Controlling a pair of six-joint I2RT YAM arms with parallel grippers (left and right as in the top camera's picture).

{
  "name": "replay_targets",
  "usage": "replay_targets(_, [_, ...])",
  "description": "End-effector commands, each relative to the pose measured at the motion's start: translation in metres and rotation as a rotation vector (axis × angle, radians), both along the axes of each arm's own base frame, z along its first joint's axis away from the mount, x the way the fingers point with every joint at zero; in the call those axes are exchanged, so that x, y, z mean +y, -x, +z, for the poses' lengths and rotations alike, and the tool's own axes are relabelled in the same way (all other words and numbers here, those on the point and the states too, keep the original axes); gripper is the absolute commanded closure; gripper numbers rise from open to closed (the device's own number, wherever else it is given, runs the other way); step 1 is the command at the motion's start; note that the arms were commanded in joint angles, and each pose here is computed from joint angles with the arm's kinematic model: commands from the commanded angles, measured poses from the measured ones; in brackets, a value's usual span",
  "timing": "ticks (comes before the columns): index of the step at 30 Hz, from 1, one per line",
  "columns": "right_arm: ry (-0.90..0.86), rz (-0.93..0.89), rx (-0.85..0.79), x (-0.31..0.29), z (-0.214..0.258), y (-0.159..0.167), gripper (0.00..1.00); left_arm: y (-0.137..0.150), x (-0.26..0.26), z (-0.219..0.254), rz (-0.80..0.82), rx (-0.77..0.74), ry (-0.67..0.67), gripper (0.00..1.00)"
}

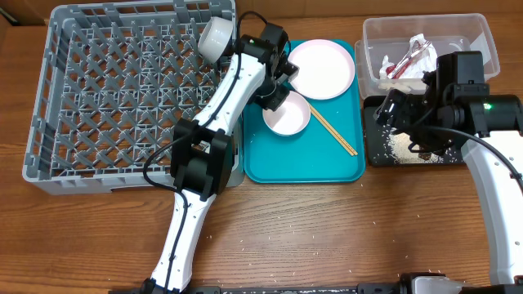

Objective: Sort waste into correct bins and load items into the dishwasher
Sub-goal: 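Place the pink-rimmed bowl upright in the dish rack with the left gripper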

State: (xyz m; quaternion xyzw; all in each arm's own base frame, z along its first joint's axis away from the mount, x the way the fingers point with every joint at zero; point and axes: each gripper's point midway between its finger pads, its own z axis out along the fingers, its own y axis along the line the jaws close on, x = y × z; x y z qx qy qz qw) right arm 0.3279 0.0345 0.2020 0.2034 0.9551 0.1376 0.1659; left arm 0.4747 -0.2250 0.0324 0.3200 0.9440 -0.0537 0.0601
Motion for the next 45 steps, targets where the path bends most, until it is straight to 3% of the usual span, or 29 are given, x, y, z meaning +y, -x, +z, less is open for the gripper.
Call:
replay_targets(1, [0.011,0.002,-0.004,-0.001,0.0,0.0,0.0,-0.021,0.001,0.062,0.062,-0.119,0.037,0.96])
replay_targets(10, [0.011,0.002,-0.004,-0.001,0.0,0.0,0.0,-0.021,0.061,0.206,0.355,-0.415,-0.047,0.96])
replay_targets(15, [0.011,0.002,-0.004,-0.001,0.0,0.0,0.0,-0.013,0.122,0.267,0.647,-0.635,-0.199,0.96])
replay_targets(20, [0.011,0.002,-0.004,-0.001,0.0,0.0,0.0,-0.01,0.17,0.295,0.869,-0.848,-0.467,0.96])
replay_targets(23, [0.011,0.002,-0.004,-0.001,0.0,0.0,0.0,-0.011,0.186,0.285,0.891,-0.873,-0.64,0.96])
replay_targets(27, [0.011,0.002,-0.004,-0.001,0.0,0.0,0.0,-0.012,0.187,0.245,0.848,-0.802,-0.773,0.96])
replay_targets(33, [0.011,0.002,-0.004,-0.001,0.0,0.0,0.0,-0.007,0.192,0.21,0.782,-0.826,-1.0,0.96])
replay_targets(45, [0.011,0.002,-0.004,-0.001,0.0,0.0,0.0,0.005,0.202,0.164,0.772,-0.817,-1.105,0.96])
